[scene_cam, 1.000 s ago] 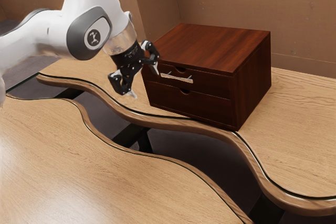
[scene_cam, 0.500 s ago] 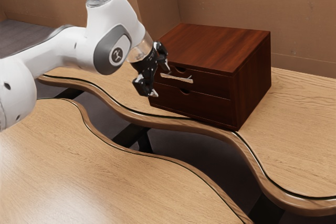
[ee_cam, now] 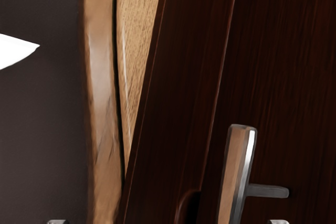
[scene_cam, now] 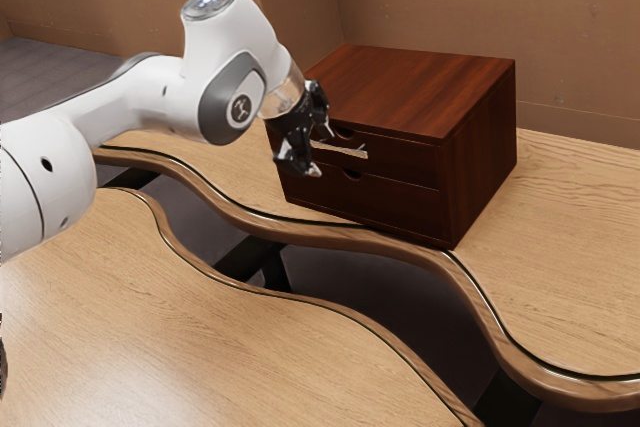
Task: Pull the drawer handle with one arm to open the drawer
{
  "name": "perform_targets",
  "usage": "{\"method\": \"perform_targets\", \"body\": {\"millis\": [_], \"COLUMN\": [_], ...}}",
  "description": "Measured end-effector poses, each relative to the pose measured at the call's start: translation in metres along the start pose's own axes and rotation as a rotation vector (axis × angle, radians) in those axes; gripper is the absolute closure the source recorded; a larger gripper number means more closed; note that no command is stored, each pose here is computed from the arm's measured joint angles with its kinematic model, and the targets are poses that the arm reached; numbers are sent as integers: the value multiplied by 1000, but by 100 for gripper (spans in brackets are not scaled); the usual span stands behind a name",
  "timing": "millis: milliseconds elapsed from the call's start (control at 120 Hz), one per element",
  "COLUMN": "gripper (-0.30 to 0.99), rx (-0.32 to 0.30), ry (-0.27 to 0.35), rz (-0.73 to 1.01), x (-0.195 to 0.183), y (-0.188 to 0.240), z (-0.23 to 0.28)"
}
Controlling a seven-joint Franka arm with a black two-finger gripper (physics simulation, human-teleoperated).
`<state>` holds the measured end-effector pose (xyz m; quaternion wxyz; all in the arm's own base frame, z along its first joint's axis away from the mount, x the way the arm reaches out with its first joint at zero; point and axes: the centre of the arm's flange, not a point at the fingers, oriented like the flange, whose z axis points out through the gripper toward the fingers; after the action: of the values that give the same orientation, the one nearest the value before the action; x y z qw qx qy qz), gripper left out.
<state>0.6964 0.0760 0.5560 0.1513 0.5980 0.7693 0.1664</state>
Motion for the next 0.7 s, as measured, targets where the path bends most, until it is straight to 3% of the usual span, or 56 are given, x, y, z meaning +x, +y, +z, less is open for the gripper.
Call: {"method": "perform_targets", "body": {"millis": [300, 525, 700], "gripper": [33, 61, 72], "rx": [20, 13, 34], "ry": [-21, -30, -35], "rz": [-36, -38, -33], "x": [4, 1, -2], "y": [-3, -3, -17], "z": [16, 11, 6]}}
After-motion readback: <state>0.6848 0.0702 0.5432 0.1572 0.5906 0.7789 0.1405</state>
